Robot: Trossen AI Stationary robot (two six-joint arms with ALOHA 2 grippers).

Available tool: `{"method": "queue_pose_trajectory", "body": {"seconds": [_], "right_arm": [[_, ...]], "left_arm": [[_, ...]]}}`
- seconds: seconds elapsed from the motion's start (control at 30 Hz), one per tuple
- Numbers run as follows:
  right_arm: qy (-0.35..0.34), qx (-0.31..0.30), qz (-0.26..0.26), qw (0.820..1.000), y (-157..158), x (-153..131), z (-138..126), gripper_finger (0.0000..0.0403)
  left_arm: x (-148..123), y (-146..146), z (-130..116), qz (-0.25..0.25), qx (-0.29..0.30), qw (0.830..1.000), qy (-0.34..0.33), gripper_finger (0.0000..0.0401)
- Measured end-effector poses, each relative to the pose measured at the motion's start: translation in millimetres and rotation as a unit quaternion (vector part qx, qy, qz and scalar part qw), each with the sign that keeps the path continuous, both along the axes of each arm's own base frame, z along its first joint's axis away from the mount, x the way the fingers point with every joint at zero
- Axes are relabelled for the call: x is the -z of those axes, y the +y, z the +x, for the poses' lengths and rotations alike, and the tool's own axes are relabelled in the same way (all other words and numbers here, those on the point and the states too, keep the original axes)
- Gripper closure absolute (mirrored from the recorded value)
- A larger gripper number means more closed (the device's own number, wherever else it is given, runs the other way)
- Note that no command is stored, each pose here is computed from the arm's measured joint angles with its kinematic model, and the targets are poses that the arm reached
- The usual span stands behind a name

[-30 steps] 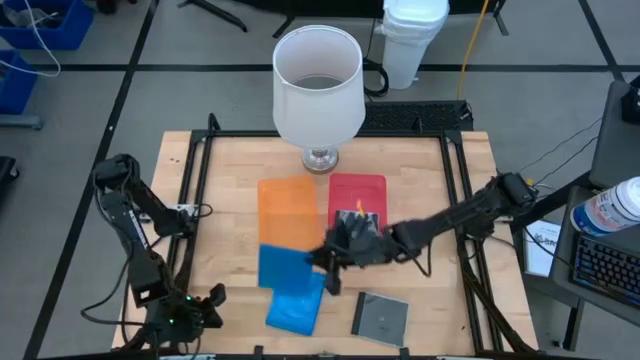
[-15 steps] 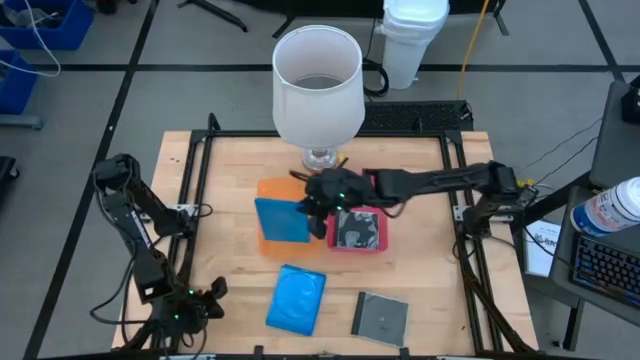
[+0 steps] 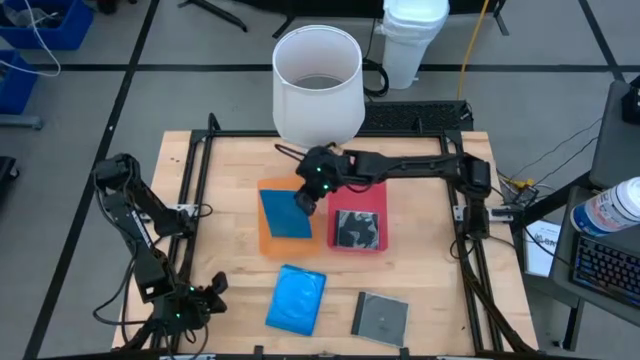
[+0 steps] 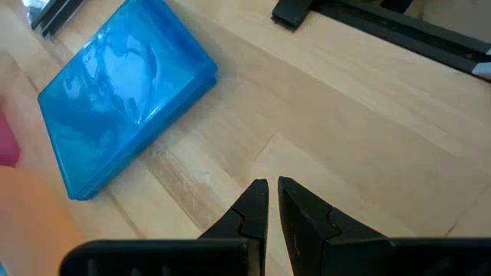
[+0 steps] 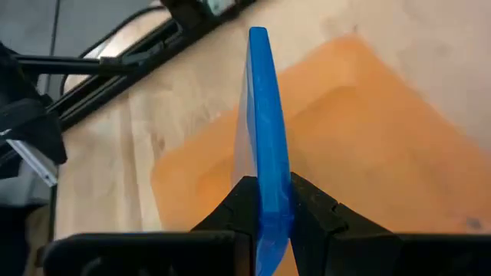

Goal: Pick & place jewel cases by type
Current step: Put the blue CD case into the orange bin

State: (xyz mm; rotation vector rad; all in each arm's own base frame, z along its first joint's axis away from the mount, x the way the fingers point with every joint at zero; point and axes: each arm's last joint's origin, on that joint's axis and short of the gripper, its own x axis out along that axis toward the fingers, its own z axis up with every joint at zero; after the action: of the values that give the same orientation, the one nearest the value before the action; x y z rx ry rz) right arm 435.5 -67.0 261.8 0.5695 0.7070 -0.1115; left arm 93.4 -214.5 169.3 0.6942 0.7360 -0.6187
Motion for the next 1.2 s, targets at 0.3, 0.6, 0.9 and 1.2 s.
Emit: {"method": "queue_pose_trajectory", "body": {"seconds": [0.3,0.6,0.9,1.2], "right_arm": [[0.021,0.013,0.061,0.998,-9.5,14.7,2.8,0.0362],[0.019,-0.005,0.060,0.998,-7.5,14.8,2.9,0.0360],[0.005,-0.018,0.047,0.999,-4.3,26.1,3.3,0.0358],[-0.012,-0.038,0.001,0.999,-4.6,41.9,0.8,0.0358]], "left_arm": [[0.6,1.5,-0.1,0.011,-0.003,1.000,-0.004,0.0359],[0.8,1.8,-0.2,0.017,0.002,1.000,-0.005,0.0359],[0.7,1.8,-0.2,0.017,0.002,1.000,-0.005,0.0359],[0.7,1.8,-0.2,0.015,0.000,1.000,-0.005,0.0359]]}}
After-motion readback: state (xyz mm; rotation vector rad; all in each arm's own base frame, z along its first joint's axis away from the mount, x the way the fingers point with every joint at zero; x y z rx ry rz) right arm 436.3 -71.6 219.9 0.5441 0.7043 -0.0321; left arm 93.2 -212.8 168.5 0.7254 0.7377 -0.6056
